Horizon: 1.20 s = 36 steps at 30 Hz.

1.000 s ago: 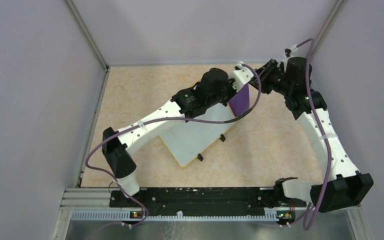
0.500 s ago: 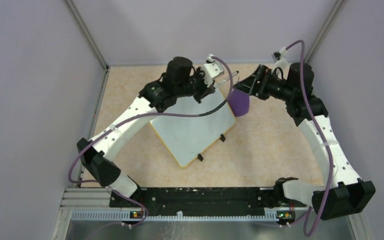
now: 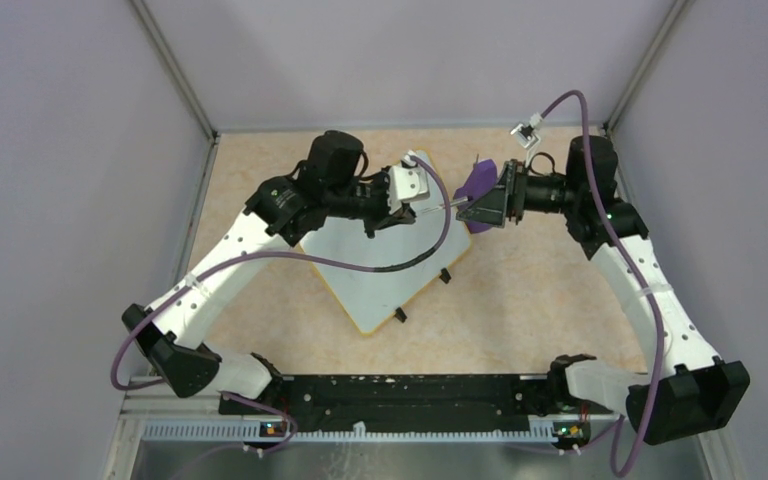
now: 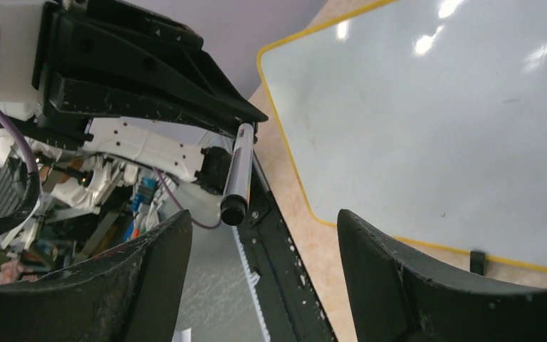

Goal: Write a sentence on the whiteboard
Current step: Pass from the left arm to the right

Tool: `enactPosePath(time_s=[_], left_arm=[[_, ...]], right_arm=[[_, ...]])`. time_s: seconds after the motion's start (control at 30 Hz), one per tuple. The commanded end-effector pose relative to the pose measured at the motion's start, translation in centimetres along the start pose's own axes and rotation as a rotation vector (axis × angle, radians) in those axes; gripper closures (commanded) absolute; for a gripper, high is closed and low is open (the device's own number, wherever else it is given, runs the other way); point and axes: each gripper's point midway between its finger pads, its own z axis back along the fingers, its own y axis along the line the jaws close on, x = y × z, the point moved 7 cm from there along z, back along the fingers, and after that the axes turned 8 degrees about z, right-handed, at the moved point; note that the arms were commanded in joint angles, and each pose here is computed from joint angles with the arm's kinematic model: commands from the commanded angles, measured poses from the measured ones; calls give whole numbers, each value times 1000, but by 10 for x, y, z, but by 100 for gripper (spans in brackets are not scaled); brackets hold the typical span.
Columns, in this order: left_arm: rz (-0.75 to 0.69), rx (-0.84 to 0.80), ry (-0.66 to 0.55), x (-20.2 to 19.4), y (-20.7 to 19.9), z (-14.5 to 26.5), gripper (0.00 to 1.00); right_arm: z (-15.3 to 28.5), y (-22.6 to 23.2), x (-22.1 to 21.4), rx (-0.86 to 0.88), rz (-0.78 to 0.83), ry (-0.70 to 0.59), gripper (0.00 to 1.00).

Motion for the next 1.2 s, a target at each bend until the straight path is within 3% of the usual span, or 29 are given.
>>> enactPosePath(time_s=[0.0,0.43,0.7,0.87,1.17], left_arm=[[-62,-42,-11,7,-8,2,100],[-125,-71,54,1,-19,-13,100],[-152,-80,77,-2,-21,-15,100],[-152,-78,92,-6,-21,-16,100],[-144,-68,100,-10,-20,-18,100]], right_arm=[[-5,8,-5,88,8,33,30],[-19,9,-21,83,8,129,49],[-24,9,-23,95,13,163,50],[-25,13,-18,125,15,144,45],[-25,18,-15,158,-8,119,53]])
